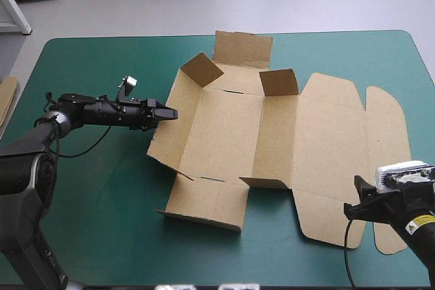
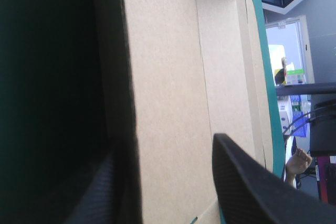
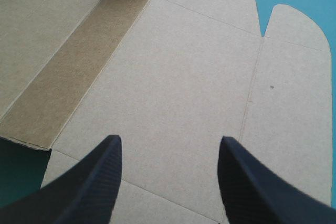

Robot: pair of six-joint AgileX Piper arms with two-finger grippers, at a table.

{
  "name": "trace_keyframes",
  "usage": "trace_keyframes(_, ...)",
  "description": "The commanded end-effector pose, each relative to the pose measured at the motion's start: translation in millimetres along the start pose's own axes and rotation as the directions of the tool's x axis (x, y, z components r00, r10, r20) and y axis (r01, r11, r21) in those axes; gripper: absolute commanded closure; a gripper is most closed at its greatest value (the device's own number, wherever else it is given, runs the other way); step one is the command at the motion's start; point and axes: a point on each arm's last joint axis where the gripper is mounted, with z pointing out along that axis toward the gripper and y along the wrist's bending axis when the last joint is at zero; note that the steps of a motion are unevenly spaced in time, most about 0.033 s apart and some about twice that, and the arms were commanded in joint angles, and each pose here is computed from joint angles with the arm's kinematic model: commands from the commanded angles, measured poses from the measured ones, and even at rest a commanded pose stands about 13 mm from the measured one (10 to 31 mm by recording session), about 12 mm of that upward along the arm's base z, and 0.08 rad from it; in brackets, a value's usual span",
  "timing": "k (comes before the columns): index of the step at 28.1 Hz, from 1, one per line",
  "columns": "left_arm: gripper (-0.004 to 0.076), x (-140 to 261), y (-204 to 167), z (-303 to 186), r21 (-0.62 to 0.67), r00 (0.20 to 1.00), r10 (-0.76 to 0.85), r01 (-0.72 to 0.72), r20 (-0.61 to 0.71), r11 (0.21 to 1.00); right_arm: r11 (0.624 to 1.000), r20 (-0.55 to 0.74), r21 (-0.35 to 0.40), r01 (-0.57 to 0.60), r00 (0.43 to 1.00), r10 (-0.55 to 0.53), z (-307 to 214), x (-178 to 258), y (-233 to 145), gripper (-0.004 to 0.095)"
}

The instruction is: Fold the box

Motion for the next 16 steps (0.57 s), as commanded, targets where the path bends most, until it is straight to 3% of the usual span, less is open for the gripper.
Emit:
trace_keyframes(1, 0.0357, 0, -31, -1, 0.057, 0.999, 0.051, -0.049, -0.02, 0.997, 1.0, 0.084, 0.007, 0.007, 0.996, -0.008, -4, -15, -1, 0.0399)
trace_keyframes(7, 0.0367, 3, -30, 5, 0.001, 0.998, 0.038, -0.038, -0.057, 0.999, 1.0, 0.084, 0.007, 0.007, 0.996, -0.008, -4, -15, -1, 0.0399)
trace_keyframes(16, 0.0605, 2, -21, 4, -0.111, 0.998, 0.039, -0.043, -0.042, 0.993, 1.0, 0.084, 0.007, 0.007, 0.996, -0.008, -4, -15, -1, 0.0399)
